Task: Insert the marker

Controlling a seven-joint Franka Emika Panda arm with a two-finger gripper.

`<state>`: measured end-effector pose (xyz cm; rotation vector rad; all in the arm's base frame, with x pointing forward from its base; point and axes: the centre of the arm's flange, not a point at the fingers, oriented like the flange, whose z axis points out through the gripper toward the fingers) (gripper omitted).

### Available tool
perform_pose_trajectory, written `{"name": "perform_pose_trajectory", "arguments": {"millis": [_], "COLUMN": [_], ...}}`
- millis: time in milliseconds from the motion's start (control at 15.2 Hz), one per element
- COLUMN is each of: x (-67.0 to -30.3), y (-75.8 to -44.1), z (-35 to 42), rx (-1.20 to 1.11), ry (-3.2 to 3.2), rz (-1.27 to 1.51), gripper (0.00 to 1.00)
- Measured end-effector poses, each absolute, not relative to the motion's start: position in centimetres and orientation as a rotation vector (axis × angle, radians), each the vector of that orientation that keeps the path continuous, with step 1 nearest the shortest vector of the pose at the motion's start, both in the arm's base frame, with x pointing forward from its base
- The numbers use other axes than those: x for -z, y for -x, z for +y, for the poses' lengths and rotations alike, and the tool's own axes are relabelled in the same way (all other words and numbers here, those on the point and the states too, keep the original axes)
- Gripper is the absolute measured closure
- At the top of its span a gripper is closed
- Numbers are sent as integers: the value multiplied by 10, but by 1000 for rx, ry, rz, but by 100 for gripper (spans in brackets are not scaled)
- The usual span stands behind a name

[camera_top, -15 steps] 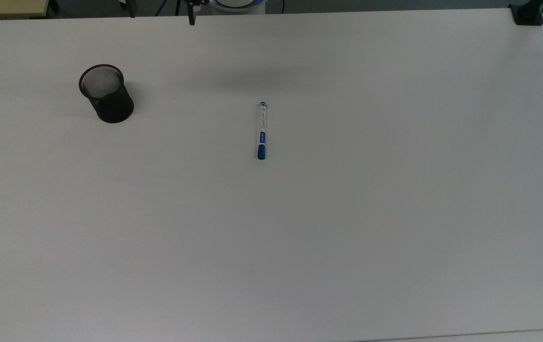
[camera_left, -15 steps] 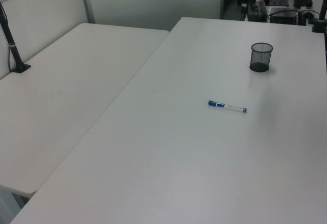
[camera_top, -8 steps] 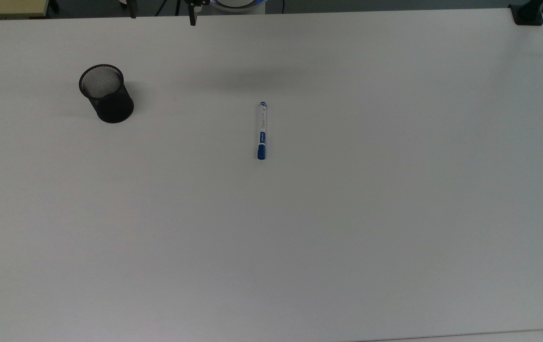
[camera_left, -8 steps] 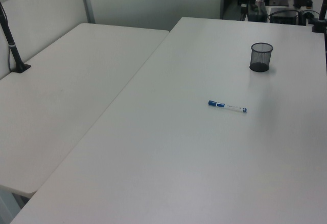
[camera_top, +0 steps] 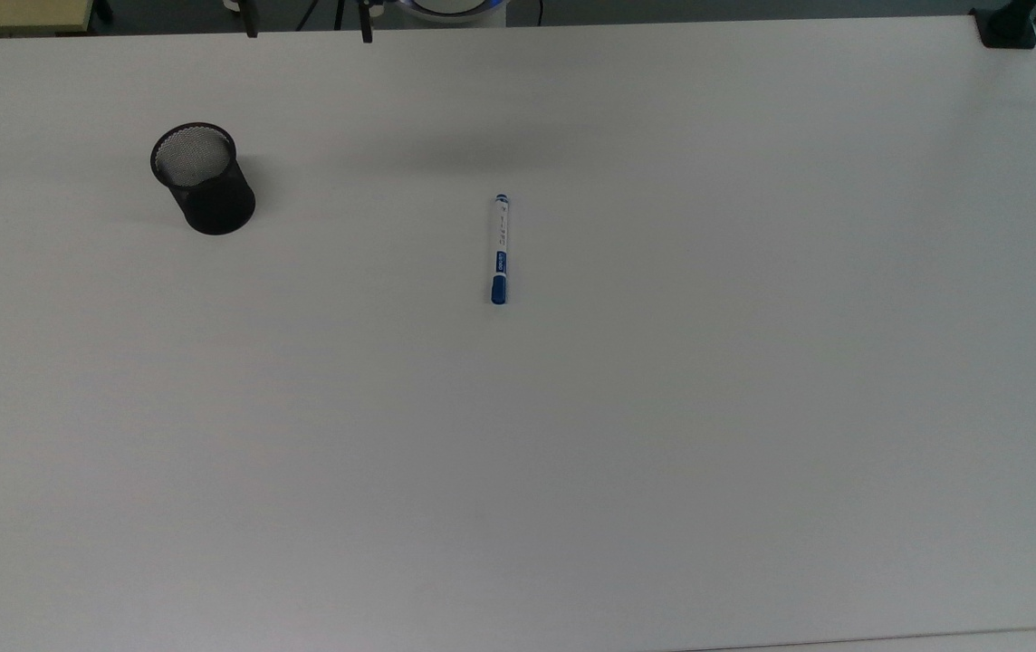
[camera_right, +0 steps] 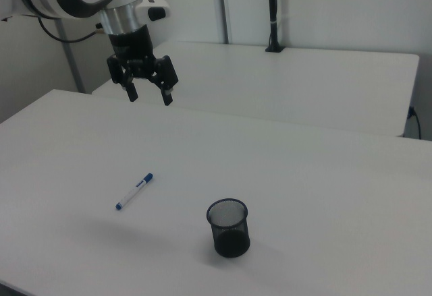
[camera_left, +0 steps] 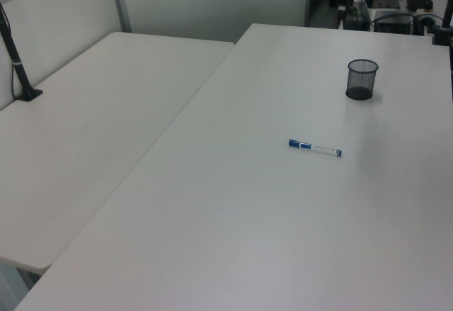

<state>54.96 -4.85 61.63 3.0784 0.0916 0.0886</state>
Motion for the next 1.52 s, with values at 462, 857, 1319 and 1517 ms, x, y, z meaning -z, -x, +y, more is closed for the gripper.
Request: {"name": "perform_pose_trajectory", "arguments": {"millis": [462,857,1319,1517], "x": [-572,-484,-401,-376], "y": [-552,-573,-597,-607], "z": [-11,8,75,87], "rx": [83,74,68,23], "ry": [-2966,-3029,-3060,-3068], "rz": [419,289,154,83], "gripper": [0,0,2,20]}}
